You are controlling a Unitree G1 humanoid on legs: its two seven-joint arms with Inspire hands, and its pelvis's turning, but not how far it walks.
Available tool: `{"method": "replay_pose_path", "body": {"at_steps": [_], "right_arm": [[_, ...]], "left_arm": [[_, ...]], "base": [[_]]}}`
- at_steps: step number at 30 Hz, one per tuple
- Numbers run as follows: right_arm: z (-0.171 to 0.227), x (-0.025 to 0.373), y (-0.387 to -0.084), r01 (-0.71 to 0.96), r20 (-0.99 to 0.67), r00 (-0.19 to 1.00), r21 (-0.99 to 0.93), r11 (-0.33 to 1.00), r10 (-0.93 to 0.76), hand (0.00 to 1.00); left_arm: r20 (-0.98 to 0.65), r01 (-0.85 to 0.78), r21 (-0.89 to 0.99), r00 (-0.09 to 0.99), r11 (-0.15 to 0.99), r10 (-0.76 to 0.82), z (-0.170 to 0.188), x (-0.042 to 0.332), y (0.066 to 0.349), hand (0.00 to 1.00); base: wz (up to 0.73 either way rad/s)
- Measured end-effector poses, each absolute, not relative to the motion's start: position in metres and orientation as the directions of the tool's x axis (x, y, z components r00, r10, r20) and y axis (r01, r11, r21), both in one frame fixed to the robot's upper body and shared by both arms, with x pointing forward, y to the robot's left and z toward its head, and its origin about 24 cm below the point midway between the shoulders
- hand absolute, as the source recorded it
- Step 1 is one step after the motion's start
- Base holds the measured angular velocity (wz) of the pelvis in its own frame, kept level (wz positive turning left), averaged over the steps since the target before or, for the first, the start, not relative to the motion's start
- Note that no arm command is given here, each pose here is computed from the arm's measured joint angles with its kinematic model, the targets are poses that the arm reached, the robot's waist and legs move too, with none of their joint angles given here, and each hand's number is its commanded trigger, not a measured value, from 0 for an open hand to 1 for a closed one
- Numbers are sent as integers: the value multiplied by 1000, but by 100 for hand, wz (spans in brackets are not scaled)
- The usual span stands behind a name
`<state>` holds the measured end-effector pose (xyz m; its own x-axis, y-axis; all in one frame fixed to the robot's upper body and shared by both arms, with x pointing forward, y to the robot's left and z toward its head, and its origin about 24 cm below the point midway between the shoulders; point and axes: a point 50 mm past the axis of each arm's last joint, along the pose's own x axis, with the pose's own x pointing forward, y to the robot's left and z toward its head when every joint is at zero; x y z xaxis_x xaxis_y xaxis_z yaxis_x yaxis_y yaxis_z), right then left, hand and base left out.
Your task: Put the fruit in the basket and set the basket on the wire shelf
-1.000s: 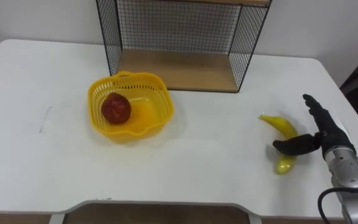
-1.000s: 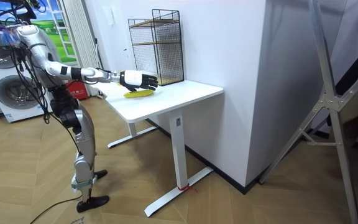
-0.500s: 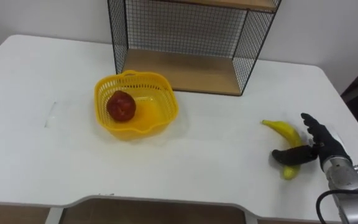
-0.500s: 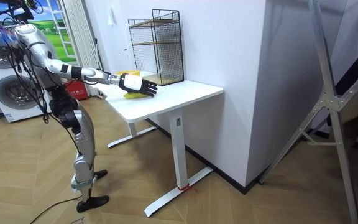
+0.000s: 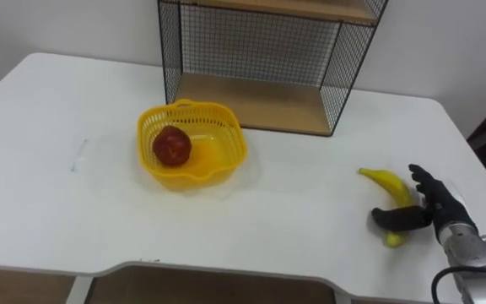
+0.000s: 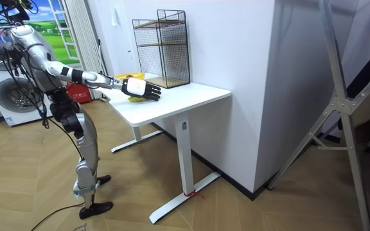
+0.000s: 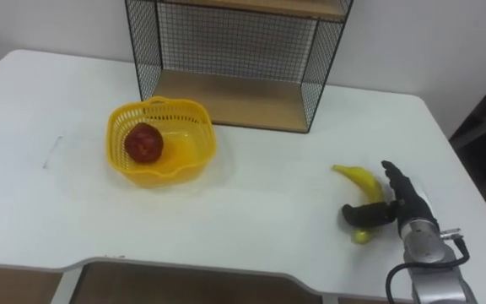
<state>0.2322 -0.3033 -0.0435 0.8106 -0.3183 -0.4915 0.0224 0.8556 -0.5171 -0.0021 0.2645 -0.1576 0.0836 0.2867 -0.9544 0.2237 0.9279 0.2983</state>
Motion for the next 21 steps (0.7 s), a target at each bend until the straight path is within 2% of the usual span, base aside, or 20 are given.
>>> {"method": "replay_pose_path", "body": {"at_steps": [13, 21], "right_arm": [[-35, 239, -321, 17, -467, 789, -633, 774, -400, 100], [-36, 240, -321, 6, -484, 774, -639, 769, -409, 100]], "left_arm": [[-955, 248, 296, 80, 922, 285, -158, 0, 263, 0], [-956, 264, 293, 77, 919, 283, -159, 0, 262, 0]], "base": [[1], [0]]}}
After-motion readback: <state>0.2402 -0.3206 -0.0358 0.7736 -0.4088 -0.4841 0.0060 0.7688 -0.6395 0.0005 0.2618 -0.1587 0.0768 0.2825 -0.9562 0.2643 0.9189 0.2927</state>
